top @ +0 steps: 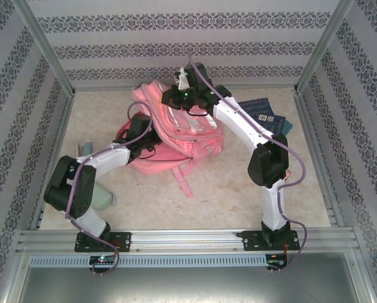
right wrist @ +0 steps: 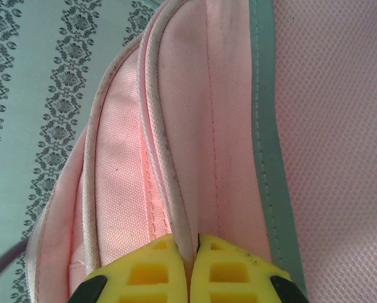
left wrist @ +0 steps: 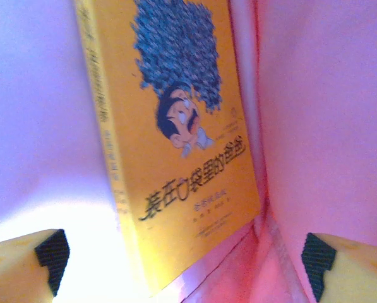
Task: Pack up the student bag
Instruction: Place the book in the student bag, then close the student bag at the top-center of the table.
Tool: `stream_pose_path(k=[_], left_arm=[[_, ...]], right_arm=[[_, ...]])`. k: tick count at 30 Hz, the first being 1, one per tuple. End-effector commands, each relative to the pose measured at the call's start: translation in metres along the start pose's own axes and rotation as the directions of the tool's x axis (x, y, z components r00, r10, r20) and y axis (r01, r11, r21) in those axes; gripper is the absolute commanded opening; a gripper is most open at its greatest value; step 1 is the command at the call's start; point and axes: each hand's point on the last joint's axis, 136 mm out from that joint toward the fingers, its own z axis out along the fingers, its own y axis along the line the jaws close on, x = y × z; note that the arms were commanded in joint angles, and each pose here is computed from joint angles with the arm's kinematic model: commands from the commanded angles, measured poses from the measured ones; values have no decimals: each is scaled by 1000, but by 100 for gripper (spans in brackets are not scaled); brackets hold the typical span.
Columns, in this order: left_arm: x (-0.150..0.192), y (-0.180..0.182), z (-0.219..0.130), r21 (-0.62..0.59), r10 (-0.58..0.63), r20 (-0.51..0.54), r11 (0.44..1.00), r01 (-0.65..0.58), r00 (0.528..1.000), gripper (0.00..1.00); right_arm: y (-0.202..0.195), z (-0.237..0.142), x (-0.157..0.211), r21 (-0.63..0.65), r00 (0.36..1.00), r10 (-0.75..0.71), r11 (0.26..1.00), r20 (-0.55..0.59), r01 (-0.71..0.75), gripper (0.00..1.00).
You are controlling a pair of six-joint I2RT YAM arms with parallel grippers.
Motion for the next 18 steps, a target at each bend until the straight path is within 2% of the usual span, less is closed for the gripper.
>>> stream_pose_path(k=[1, 5, 7, 10, 14, 18], left_arm=[[-1, 44, -31, -188, 5, 6, 982, -4, 1000, 99], [-12, 59, -72, -286, 7, 51, 958, 8, 999, 100], [-16, 56, -92, -306, 46, 68, 952, -23, 997, 100], [-21, 50, -117, -331, 97, 78, 941, -66, 992, 100], [-24, 43, -135, -333, 138, 84, 937, -103, 987, 100], [-31, 34, -148, -330, 168, 109, 936, -124, 980, 99]], right_arm=[[32, -25, -16, -67, 993, -81, 994, 85, 87, 0], [14, -13, -9, -36, 996, -65, 997, 58, 67, 2], [4, -7, -2, -16, 997, -58, 998, 42, 59, 9], [-8, -3, 5, 27, 997, -65, 998, 39, 64, 28], [-29, -6, 9, 93, 997, -60, 994, 54, 55, 40], [-58, -23, 13, 196, 994, -68, 979, 84, 51, 48]])
